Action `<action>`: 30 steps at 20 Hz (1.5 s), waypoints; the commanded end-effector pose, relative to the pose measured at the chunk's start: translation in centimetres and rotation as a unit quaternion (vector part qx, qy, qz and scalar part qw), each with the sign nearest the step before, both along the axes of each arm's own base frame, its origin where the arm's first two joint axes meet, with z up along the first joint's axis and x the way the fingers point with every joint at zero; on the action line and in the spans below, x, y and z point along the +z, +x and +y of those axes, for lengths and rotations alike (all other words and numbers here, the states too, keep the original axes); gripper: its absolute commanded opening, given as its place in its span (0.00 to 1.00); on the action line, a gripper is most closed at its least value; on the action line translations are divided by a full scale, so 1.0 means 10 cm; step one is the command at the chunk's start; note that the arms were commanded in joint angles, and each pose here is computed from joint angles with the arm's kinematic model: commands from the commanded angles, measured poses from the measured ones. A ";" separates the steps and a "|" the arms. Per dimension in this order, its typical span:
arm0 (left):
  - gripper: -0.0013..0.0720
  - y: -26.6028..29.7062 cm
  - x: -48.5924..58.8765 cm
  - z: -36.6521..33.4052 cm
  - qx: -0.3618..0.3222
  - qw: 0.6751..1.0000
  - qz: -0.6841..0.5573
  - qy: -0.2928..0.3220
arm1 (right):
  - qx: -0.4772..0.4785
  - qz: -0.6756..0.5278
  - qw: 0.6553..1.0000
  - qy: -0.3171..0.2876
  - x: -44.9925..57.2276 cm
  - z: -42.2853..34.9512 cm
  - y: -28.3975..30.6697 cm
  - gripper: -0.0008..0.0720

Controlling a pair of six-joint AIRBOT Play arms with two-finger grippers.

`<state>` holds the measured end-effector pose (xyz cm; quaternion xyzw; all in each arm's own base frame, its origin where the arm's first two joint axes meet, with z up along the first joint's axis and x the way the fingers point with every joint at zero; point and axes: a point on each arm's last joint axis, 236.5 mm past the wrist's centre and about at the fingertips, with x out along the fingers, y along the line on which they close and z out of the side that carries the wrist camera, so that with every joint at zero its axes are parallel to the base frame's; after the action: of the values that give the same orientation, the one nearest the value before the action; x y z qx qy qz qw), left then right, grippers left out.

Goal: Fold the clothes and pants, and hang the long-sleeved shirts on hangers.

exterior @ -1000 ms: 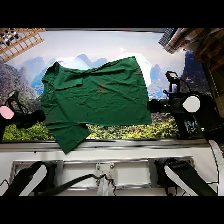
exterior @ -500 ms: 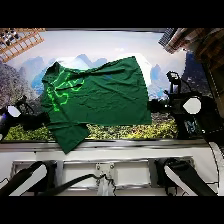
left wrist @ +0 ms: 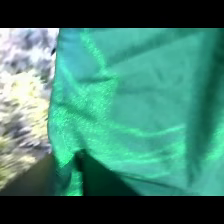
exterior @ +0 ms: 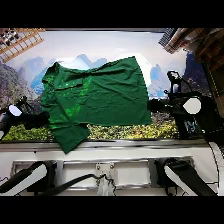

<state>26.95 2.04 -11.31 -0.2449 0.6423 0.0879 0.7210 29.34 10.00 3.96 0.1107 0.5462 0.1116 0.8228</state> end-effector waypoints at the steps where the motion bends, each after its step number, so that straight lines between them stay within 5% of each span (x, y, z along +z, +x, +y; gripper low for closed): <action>1: 0.03 0.05 0.06 -0.18 -0.004 0.999 -0.012 -0.038 | -0.005 -0.004 1.000 -0.007 0.00 -0.04 0.02 0.36; 6: 0.03 0.12 0.42 -0.15 -0.040 0.996 -0.073 -0.018 | -0.087 0.030 0.992 -0.090 -0.15 -0.82 -0.03 0.36; 9: 0.03 0.17 0.67 -0.10 -0.045 0.992 -0.118 0.002 | -0.182 0.074 0.980 -0.031 -0.31 -1.14 -0.18 0.36; 11: 0.03 0.18 0.74 -0.11 -0.047 0.990 -0.130 0.004 | -0.175 0.091 0.980 0.039 -0.46 -0.92 -0.22 0.62; 12: 0.03 0.19 0.73 -0.11 -0.046 0.990 -0.130 0.005 | -0.169 0.118 0.978 0.042 -0.62 -0.88 -0.33 0.63; 30: 0.03 0.22 0.71 -0.14 -0.039 0.991 -0.131 -0.006 | -0.179 0.195 0.958 0.107 -1.35 -0.63 -0.31 0.60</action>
<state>29.17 0.63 -4.14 -0.2334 0.5514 0.0232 0.8006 25.64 3.56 -9.54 0.3058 0.6603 -0.0028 0.6860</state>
